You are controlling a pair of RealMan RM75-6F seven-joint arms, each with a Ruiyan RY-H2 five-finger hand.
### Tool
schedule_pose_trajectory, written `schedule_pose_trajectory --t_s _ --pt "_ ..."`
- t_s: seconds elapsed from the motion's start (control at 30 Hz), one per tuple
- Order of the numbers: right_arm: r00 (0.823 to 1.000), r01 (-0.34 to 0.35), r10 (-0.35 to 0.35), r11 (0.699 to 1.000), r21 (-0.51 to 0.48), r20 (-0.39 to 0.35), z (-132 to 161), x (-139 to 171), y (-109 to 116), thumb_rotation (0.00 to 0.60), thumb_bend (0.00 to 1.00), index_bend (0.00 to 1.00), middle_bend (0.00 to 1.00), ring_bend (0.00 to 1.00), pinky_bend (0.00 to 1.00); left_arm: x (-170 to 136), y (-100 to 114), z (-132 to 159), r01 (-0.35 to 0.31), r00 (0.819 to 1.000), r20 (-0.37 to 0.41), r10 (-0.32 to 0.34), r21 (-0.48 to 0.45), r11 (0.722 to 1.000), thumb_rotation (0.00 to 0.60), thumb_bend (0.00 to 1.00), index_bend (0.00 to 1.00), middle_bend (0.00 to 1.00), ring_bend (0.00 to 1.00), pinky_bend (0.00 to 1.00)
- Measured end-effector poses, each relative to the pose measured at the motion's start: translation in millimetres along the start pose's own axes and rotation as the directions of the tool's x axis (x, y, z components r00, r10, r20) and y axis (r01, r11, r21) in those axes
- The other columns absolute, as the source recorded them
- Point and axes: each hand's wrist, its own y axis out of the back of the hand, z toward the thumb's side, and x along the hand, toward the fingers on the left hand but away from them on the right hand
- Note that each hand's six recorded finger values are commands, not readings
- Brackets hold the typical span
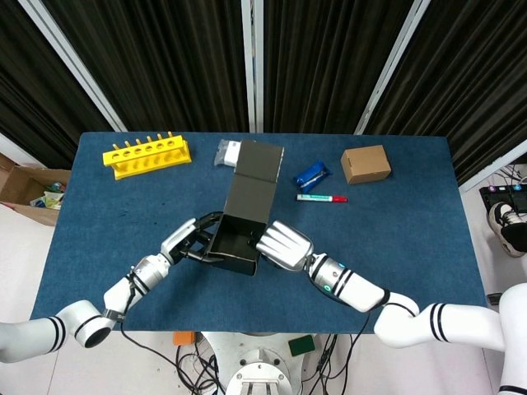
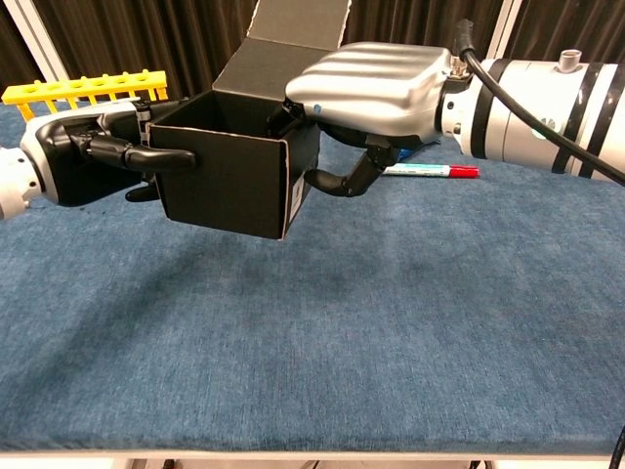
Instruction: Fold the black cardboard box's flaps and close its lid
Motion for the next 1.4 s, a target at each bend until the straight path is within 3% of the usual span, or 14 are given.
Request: schedule_pose_trajectory --t_s 0.1,0.17,0.27,0.47,0.6,0.77,1.07,1.4 --pt "1.000 0.003 -0.003 1.000 0.007 0.006 -1 0 0 0.600 0.58 0.99 0.89 0.76 1.00 0 0 0 -0.004 1.000 0.002 0.004 0.032 0.999 0.600 0.08 0.55 0.55 0.74 0.91" --pt "1.000 0.004 -0.005 1.000 0.014 0.010 -2 0 0 0.600 0.58 0.95 0.85 0.76 1.00 -1 1 -1 -0.009 1.000 0.002 0.009 0.052 0.999 0.600 0.09 0.55 0.55 0.74 0.91" --pt "1.000 0.006 -0.007 1.000 0.020 0.018 -4 2 0 0.600 0.50 0.76 0.66 0.76 1.00 0 2 -2 -0.019 1.000 0.003 0.019 0.077 0.997 0.600 0.09 0.55 0.54 0.74 0.91" --pt "0.999 0.013 -0.014 1.000 0.027 0.031 -8 5 -1 0.600 0.20 0.22 0.23 0.74 1.00 1 3 -4 -0.042 0.999 0.005 0.041 0.125 0.991 0.600 0.09 0.55 0.53 0.74 0.91" --pt "0.999 0.019 -0.019 1.000 0.004 0.038 -10 6 -2 0.600 0.17 0.04 0.12 0.72 1.00 2 4 -5 -0.058 0.998 0.007 0.057 0.155 0.986 0.600 0.09 0.55 0.53 0.74 0.91" --pt "0.998 0.040 -0.038 0.999 -0.033 0.052 -14 7 -2 0.600 0.17 0.00 0.07 0.71 1.00 3 5 -7 -0.080 0.997 0.010 0.079 0.178 0.981 0.600 0.09 0.54 0.52 0.74 0.91" --pt "0.989 0.101 -0.083 0.983 -0.152 0.119 -32 18 1 0.600 0.16 0.00 0.08 0.70 1.00 8 9 -22 -0.153 0.988 0.004 0.156 0.228 0.962 0.600 0.09 0.52 0.50 0.74 0.90" --pt "0.968 0.121 -0.035 0.931 -0.343 0.247 -65 39 -14 0.600 0.14 0.00 0.10 0.70 1.00 16 7 -53 -0.245 0.964 -0.016 0.264 0.320 0.915 0.600 0.08 0.50 0.46 0.73 0.90"
